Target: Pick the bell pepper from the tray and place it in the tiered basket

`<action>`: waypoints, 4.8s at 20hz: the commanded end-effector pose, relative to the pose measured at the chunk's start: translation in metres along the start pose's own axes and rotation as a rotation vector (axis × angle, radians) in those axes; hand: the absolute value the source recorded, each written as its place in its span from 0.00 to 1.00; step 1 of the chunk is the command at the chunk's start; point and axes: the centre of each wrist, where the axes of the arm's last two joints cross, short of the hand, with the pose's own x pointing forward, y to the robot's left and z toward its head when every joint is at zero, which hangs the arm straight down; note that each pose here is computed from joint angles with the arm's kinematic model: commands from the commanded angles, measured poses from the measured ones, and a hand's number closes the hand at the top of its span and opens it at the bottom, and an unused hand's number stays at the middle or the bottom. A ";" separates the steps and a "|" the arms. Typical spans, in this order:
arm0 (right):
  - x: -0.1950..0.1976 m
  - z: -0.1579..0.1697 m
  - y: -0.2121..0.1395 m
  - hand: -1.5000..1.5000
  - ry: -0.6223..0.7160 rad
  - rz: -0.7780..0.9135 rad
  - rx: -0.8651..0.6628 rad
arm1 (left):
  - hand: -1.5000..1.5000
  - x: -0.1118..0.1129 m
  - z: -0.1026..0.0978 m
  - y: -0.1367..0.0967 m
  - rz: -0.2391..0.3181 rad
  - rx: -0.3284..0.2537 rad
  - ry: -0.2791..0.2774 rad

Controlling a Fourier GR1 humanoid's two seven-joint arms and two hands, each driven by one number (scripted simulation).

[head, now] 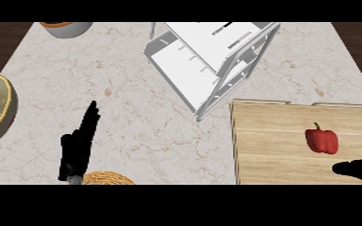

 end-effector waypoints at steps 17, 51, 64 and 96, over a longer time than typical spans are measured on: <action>-0.010 -0.023 0.042 0.00 0.081 0.021 0.141 | 0.50 -0.018 -0.006 -0.005 0.021 0.011 0.059; 0.072 0.026 0.192 1.00 -0.041 0.366 -0.319 | 0.50 -0.018 0.008 -0.007 0.007 -0.013 0.073; 0.137 0.167 0.192 1.00 -0.348 0.070 -0.742 | 0.50 -0.009 0.006 0.000 -0.008 0.008 0.058; 0.298 0.103 0.162 1.00 -0.275 0.194 -0.775 | 0.50 0.000 0.009 -0.011 0.015 -0.033 0.039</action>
